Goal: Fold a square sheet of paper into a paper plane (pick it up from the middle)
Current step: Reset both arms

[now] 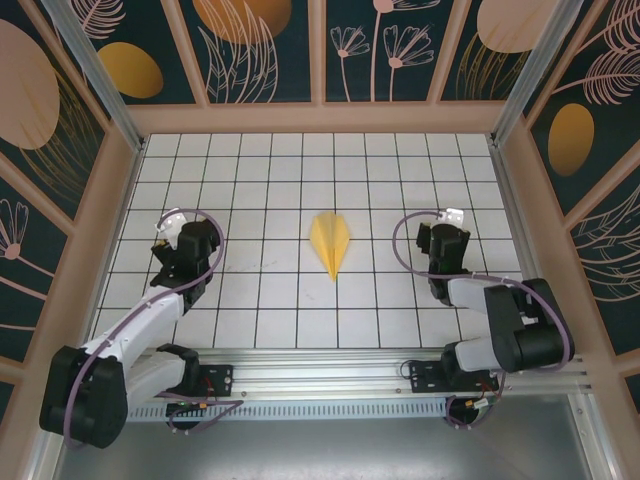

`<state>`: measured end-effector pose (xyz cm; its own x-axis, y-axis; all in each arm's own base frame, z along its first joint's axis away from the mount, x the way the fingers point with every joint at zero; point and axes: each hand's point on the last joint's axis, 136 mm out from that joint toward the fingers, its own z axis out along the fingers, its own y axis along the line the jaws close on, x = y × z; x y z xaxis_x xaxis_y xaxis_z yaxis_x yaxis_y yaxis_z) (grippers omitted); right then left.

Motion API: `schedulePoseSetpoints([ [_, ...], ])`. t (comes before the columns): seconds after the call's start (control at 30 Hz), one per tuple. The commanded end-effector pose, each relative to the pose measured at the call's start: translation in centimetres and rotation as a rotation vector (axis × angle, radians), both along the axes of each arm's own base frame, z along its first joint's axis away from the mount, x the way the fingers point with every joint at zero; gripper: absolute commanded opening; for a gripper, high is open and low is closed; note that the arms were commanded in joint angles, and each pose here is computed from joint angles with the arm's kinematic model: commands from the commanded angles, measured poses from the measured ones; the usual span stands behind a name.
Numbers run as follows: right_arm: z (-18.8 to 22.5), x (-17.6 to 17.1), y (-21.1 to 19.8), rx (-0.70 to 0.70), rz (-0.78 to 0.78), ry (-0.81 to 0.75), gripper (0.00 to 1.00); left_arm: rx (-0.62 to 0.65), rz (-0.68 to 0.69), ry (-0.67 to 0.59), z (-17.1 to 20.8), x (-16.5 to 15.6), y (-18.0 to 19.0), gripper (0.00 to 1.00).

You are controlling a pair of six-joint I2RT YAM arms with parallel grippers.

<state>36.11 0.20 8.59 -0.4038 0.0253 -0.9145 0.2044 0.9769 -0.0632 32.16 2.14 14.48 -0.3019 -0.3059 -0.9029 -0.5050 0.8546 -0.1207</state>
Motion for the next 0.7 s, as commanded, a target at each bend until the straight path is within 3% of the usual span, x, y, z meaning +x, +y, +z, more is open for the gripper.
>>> schedulePoseSetpoints([
  [0.0,4.3,2.2,2.8,-0.023,0.202,-0.204,0.73,0.071,0.036,-0.109,2.0,1.1,1.3,0.99],
  [0.1,4.8,1.6,3.4,-0.04,0.27,-0.262,0.75,0.133,0.049,-0.123,2.4,1.3,1.8,0.98],
  [0.3,3.5,1.8,0.5,0.141,0.276,-0.258,0.75,0.191,-0.046,-0.21,2.3,2.4,0.8,0.99],
  [0.43,3.4,1.5,-1.1,0.136,0.167,-0.282,0.75,0.24,-0.109,-0.226,1.7,2.8,0.1,0.98],
  [0.47,3.4,1.5,-1.3,0.136,0.147,-0.287,0.94,0.236,-0.131,-0.254,1.7,3.0,-0.1,0.98],
  [0.5,3.5,1.5,-1.3,0.136,0.148,-0.287,0.99,0.225,-0.143,-0.278,1.6,3.1,-0.2,0.98],
  [0.67,3.6,1.2,-2.1,0.124,0.086,-0.301,0.99,0.306,-0.238,-0.254,1.0,4.9,-1.1,0.99],
])
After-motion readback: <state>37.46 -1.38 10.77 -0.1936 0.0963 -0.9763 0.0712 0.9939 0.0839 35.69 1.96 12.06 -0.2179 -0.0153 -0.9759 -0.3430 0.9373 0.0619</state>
